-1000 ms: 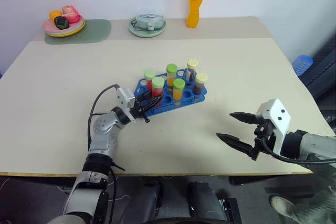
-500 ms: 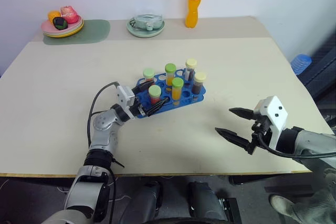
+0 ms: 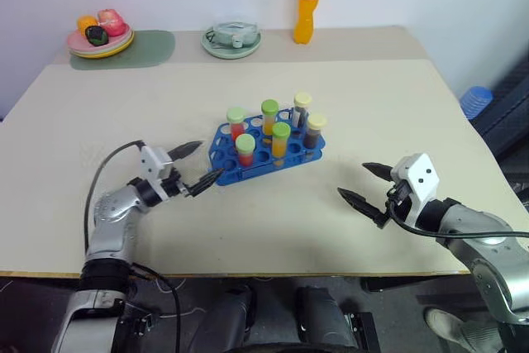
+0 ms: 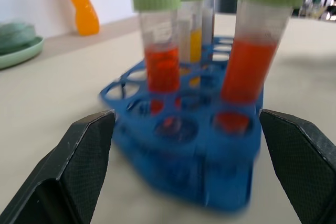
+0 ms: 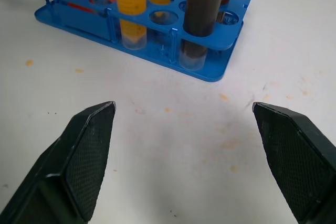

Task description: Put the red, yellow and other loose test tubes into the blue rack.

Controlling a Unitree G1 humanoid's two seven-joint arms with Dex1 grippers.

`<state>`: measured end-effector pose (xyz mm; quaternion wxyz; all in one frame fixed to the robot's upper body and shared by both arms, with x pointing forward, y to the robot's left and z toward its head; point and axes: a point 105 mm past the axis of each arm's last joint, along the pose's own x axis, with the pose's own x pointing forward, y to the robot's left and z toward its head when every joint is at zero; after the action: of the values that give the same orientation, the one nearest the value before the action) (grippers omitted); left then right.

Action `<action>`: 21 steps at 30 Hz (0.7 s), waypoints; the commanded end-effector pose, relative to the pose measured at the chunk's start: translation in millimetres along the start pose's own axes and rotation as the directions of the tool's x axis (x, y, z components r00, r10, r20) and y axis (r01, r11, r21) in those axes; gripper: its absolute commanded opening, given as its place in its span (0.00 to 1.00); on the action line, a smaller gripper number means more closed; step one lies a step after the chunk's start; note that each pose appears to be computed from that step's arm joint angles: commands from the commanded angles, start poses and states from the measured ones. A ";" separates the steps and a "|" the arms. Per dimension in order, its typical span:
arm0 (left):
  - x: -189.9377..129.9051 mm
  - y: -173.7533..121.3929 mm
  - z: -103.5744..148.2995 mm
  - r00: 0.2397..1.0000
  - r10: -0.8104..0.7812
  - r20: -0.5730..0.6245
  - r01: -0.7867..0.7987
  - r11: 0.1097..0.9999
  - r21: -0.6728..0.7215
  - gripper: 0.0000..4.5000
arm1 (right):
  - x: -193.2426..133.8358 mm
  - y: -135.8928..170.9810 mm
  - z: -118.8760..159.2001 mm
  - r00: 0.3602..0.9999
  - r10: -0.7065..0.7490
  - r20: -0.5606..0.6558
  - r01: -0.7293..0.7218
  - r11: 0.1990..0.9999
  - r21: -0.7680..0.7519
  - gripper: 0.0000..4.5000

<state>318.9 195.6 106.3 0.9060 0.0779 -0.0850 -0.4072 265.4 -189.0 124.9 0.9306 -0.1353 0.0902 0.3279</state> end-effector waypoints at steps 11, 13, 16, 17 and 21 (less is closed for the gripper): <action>-11.2 -19.5 24.2 0.994 -0.098 0.055 0.103 0.989 -0.110 0.99 | 4.0 8.2 5.2 0.998 0.026 0.064 -0.027 1.000 0.000 0.96; -6.4 -22.8 25.4 0.992 -0.104 0.068 0.113 0.985 -0.132 0.99 | 5.1 10.1 5.1 0.998 0.031 0.064 -0.031 1.000 0.000 0.96; 9.3 -24.7 33.9 0.989 -0.093 0.115 0.112 0.979 -0.170 0.99 | 5.4 10.9 4.8 0.998 0.030 0.062 -0.030 1.000 0.001 0.96; 15.2 -25.7 37.2 0.987 -0.094 0.127 0.116 0.977 -0.181 0.99 | 5.4 10.8 4.8 0.998 0.029 0.062 -0.029 1.000 0.001 0.96; 45.6 -33.3 49.9 0.980 -0.116 0.161 0.148 0.968 -0.201 0.99 | 3.7 8.7 5.9 0.998 0.012 0.066 -0.012 1.000 -0.002 0.96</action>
<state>312.8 146.0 138.7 0.8777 -0.0494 -0.0861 -0.4688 263.9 -181.5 114.9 0.9295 -0.1147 0.0869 0.3396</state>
